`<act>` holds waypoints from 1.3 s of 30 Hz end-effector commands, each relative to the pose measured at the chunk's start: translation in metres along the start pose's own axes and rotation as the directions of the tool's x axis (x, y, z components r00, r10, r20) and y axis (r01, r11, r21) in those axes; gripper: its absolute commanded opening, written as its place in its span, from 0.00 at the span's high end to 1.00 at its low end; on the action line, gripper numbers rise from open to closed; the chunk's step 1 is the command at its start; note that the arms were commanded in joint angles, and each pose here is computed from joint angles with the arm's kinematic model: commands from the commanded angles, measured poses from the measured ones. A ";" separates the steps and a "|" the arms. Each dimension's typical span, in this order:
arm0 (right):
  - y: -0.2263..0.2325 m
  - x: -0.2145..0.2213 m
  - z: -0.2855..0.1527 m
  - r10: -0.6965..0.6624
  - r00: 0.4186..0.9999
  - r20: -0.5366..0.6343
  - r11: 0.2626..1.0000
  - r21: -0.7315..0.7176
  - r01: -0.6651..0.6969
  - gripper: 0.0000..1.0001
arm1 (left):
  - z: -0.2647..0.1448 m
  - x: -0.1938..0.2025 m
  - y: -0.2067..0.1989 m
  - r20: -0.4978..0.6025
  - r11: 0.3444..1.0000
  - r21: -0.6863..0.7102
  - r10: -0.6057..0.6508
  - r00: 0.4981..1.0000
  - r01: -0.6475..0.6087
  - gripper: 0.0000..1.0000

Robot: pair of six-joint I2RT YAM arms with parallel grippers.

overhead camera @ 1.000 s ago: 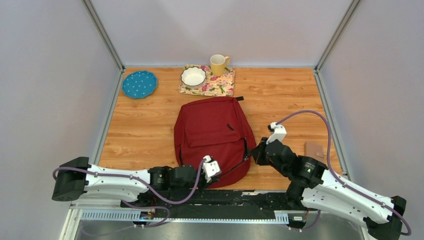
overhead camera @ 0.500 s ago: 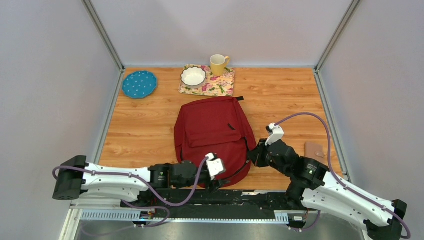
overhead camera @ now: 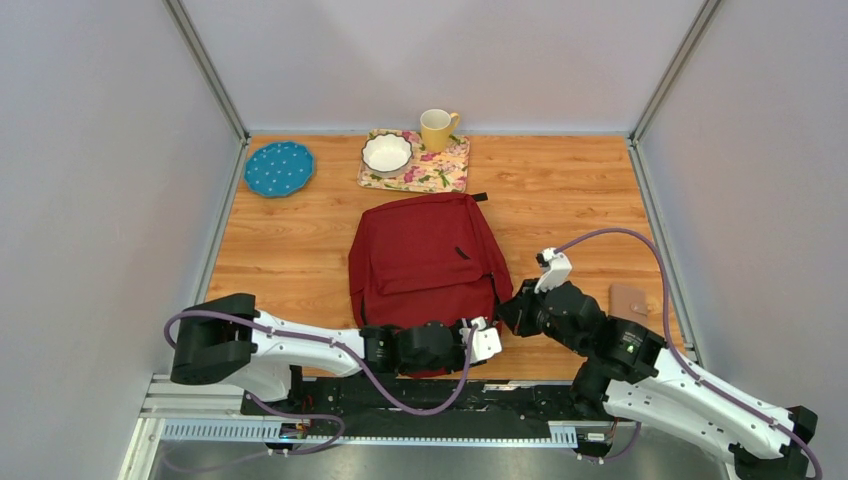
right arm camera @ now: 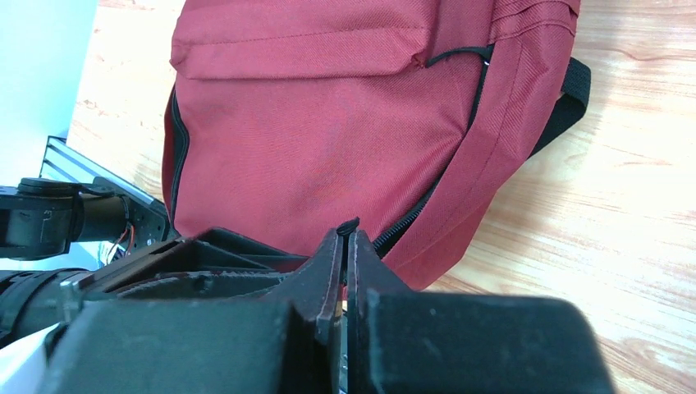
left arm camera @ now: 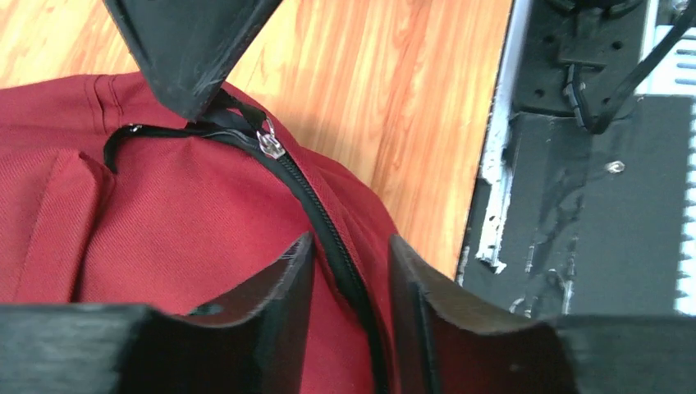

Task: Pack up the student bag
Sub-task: Zip the student bag at the center of the board.

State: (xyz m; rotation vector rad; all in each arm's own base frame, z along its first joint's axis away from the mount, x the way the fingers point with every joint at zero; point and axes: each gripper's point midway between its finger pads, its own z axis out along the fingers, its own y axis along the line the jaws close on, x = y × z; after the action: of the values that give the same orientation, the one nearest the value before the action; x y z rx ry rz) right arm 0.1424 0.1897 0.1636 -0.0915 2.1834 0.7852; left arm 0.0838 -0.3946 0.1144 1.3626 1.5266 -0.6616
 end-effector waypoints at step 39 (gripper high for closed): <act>-0.059 -0.107 0.089 0.106 0.965 0.239 0.951 0.260 -0.169 1.00 | -0.046 0.064 -0.057 -0.107 0.987 0.101 -0.112 0.988 0.123 1.00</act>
State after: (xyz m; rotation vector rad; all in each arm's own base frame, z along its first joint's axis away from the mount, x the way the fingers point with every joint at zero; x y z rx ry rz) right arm 0.2277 0.1817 0.1116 0.1219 2.3542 0.5593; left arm 0.0571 -0.3535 0.0897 1.2596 1.6295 -0.6889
